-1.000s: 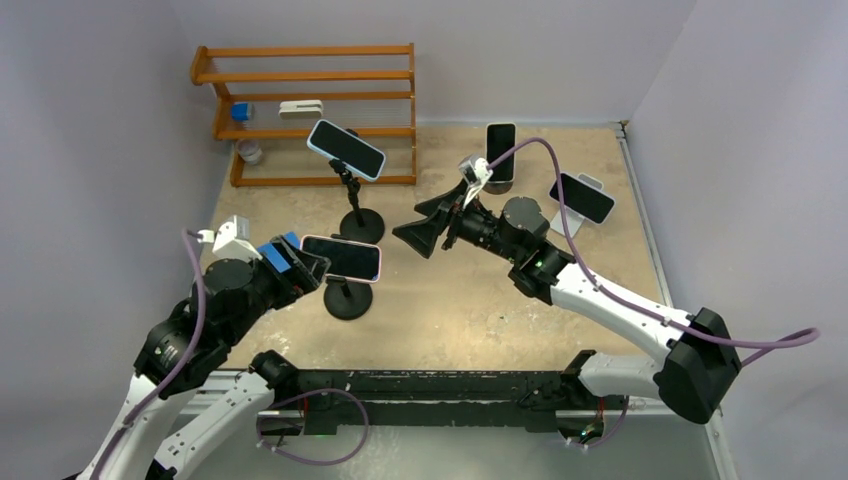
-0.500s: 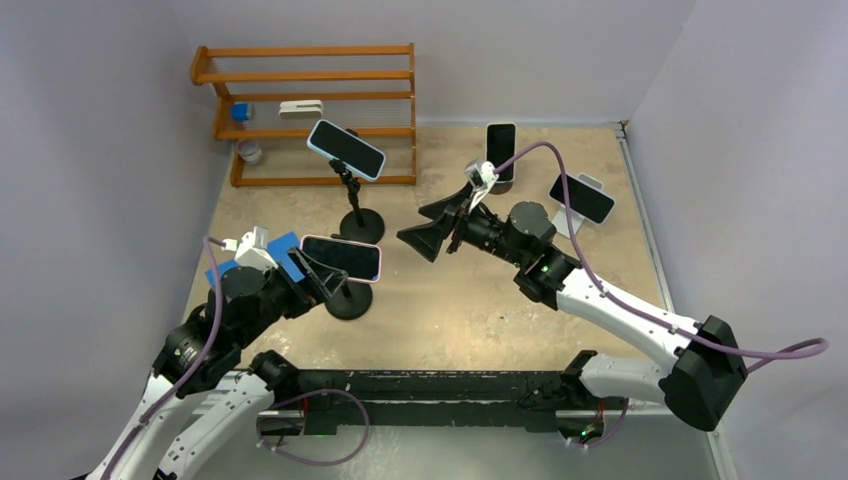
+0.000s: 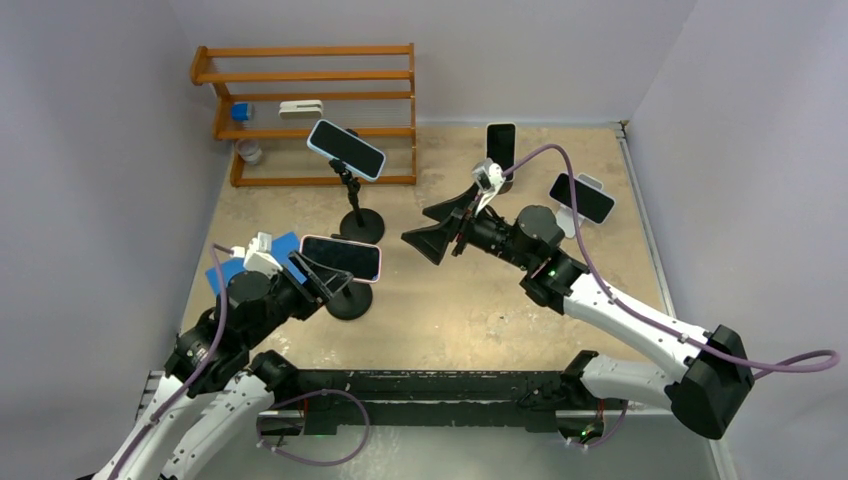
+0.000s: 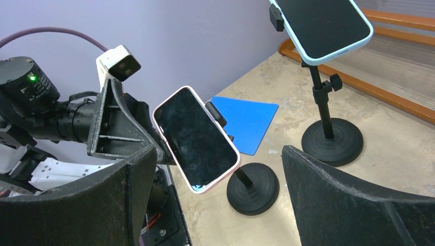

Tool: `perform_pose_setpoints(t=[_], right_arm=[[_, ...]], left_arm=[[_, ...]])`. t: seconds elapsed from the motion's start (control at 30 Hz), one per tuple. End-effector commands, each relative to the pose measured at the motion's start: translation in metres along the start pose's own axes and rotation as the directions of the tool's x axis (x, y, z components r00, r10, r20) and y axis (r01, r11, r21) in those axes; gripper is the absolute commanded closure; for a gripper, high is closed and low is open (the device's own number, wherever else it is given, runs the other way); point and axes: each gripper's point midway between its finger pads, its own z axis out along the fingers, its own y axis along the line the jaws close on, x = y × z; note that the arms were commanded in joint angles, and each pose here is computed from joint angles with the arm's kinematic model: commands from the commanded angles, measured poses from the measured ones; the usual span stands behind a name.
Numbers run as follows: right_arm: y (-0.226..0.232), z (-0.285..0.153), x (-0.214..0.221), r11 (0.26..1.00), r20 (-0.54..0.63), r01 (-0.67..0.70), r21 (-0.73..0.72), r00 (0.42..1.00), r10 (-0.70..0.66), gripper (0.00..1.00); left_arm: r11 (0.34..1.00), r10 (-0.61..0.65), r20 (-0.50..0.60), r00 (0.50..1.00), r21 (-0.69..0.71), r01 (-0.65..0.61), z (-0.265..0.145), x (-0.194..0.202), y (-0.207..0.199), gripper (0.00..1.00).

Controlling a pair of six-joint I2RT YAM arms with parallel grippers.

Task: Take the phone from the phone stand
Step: Pick up the phone stand with the phone at the center of the board.

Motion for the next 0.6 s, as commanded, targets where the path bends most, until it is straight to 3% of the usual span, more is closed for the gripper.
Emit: perform_pose_setpoints(t=[0.0, 0.57], right_arm=[[0.0072, -0.0042, -0.0113, 1.000, 0.041, 0.003, -0.013, 0.999, -0.003, 0.07], [0.0077, -0.0098, -0.0065, 1.000, 0.033, -0.008, -0.012, 0.999, 0.008, 0.06]], left_arm=[[0.995, -0.090, 0.042, 0.995, 0.053, 0.088, -0.0011, -0.0074, -0.0094, 0.36], [0.967, -0.246, 0.099, 0.964, 0.091, 0.237, 0.0046, -0.0141, -0.0053, 0.46]])
